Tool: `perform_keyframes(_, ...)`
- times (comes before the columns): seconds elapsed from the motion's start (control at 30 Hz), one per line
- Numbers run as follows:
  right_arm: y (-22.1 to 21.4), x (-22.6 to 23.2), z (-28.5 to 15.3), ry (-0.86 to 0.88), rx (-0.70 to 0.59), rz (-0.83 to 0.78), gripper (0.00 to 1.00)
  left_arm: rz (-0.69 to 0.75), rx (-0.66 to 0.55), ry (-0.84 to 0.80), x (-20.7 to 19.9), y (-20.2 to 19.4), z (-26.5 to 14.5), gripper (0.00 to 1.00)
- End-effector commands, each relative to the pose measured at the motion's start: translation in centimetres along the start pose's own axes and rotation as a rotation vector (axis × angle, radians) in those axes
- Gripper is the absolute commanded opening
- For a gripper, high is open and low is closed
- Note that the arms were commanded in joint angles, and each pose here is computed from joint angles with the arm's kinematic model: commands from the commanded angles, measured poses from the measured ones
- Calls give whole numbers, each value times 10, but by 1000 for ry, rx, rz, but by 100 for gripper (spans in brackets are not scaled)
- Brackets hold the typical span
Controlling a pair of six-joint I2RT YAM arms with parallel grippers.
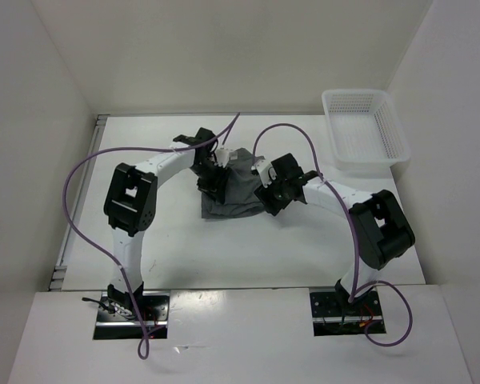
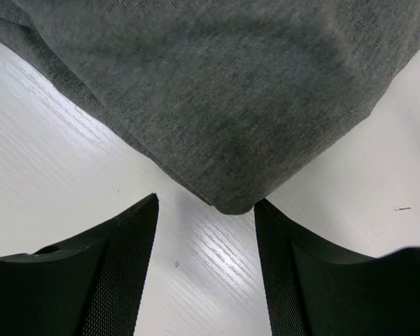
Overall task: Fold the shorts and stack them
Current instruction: Fold the shorts
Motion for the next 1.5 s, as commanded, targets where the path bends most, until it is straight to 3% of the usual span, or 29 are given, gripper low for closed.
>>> perform_keyframes(0.0,14,3,-1,6,-90,23,63,-4,18,-48,0,1,11,44)
perform_keyframes(0.03,15,2,-1,-4,-98,32,63,0,7,-65,-2,4,10,33)
perform_keyframes(0.17,19,-1,6,-41,-122,89,63,16,-27,-88,-6,14,4,9)
perform_keyframes(0.3,17,-9,9,-145,-137,165,63,15,-77,-73,-8,24,-27,0)
perform_keyframes(0.4,15,-6,13,-122,-142,190,63,6,-110,-80,-15,27,-61,0)
perform_keyframes(0.43,12,-6,15,-130,-145,202,57,12,-137,-81,-19,31,-77,0)
perform_keyframes(0.53,9,-10,17,-181,-157,233,38,-34,-60,-108,-30,15,-90,0)
perform_keyframes(0.57,13,-10,17,-182,-177,232,24,-71,2,-121,-32,3,-87,0)
perform_keyframes(0.67,11,-10,20,-173,-168,232,7,-130,102,-142,-31,-22,-74,0)
perform_keyframes(0.7,11,-9,20,-164,-168,220,5,-170,175,-146,-29,-40,-63,0)
perform_keyframes(0.83,9,-9,20,-164,-158,210,0,-226,284,-145,-26,-68,-49,0)
perform_keyframes(0.93,10,-8,17,-154,-157,200,0,-224,294,-121,-17,-82,-30,0)
perform_keyframes(1.17,13,-3,17,-120,-157,159,0,-208,304,-55,-1,-92,-9,10)
perform_keyframes(1.27,13,-4,17,-121,-156,135,0,-219,290,-111,-14,-89,-22,24)
perform_keyframes(1.33,13,-4,17,-121,-156,134,0,-223,311,-125,-25,-89,-35,42)
perform_keyframes(1.43,11,-4,16,-114,-155,112,0,-222,247,-121,-30,-85,-64,49)
perform_keyframes(1.47,12,-1,16,-108,-155,105,0,-226,168,-114,-26,-77,-83,52)
Point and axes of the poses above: each gripper's point midway between its finger pads, its own z axis out along the fingers, its own x axis along the line the jaws close on, y = z × x, the point moved 8 cm from there along -z, back along the fingers, and after that the axes turned 6 degrees about z, right-handed, at the moved point
